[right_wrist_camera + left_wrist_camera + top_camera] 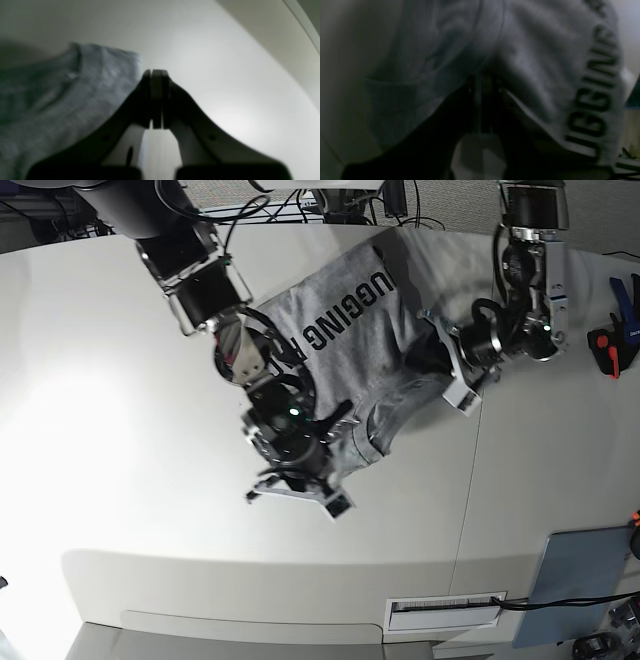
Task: Fold the T-shirt properly
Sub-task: 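Release the folded shirt and raise both grippers away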
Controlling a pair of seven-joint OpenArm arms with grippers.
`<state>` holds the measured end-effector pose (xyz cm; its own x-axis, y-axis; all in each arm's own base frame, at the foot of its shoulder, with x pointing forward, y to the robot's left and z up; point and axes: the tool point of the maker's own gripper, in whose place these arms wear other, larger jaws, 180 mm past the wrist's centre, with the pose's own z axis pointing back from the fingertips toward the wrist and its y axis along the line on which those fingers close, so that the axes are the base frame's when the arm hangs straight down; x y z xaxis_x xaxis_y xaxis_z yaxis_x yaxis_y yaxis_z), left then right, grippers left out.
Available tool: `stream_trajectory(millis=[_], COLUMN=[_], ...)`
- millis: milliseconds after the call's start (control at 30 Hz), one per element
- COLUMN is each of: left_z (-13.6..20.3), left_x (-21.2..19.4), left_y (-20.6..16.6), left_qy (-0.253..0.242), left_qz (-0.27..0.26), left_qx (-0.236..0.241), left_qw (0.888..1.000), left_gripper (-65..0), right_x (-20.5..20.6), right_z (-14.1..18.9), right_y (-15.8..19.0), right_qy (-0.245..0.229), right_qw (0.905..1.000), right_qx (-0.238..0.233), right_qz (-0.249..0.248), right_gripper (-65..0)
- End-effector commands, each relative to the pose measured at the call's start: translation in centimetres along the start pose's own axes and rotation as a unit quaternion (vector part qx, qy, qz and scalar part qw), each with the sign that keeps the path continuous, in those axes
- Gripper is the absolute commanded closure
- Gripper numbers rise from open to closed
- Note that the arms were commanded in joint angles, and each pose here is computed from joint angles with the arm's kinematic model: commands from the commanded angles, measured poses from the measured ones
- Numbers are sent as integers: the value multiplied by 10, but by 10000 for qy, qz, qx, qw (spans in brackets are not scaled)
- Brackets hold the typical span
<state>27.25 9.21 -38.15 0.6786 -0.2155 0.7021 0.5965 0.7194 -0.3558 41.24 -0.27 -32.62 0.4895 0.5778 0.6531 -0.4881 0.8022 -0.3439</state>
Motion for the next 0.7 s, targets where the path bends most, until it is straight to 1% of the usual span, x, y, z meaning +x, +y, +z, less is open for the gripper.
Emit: stream_trajectory(millis=[0, 100, 200, 333, 433, 500, 567, 633, 667], left_z=[8, 16, 23, 36, 47, 53, 55, 53, 51], left_x=[20, 21, 14, -8, -32, -47, -58, -62, -61], left_y=[1, 9, 16, 26, 30, 27, 22, 18, 16], left_qy=[-302, -338, -349, -299, -175, -109, -67, -122, -193], left_qz=[-34, 60, 216, 519, 829, 1049, 1104, 1183, 1211], left_qx=[-13, 84, 217, 440, 588, 577, 527, 499, 479], left_qw=[9995, 9994, 9989, 9972, 9947, 9927, 9925, 9917, 9913], left_gripper=[-49, -49, -49, -49, -49, -49, -49, -49, -49], right_x=[8, -21, -50, -82, -108, -127, -143, -157, -163], right_z=[7, 15, 29, 49, 57, 59, 63, 66, 67], right_y=[-12, -16, -15, -5, 8, 18, 26, 33, 32], right_qy=[-181, -38, 50, 156, 380, 579, 743, 892, 962], right_qw=[9997, 9997, 9996, 9995, 9990, 9981, 9969, 9956, 9951], right_qx=[-159, -227, -281, -202, -68, 31, 122, 173, 107], right_qz=[18, 70, 78, 177, 208, 216, 222, 216, 224], right_gripper=[0, 0, 0, 0, 0, 0, 0, 0, 0])
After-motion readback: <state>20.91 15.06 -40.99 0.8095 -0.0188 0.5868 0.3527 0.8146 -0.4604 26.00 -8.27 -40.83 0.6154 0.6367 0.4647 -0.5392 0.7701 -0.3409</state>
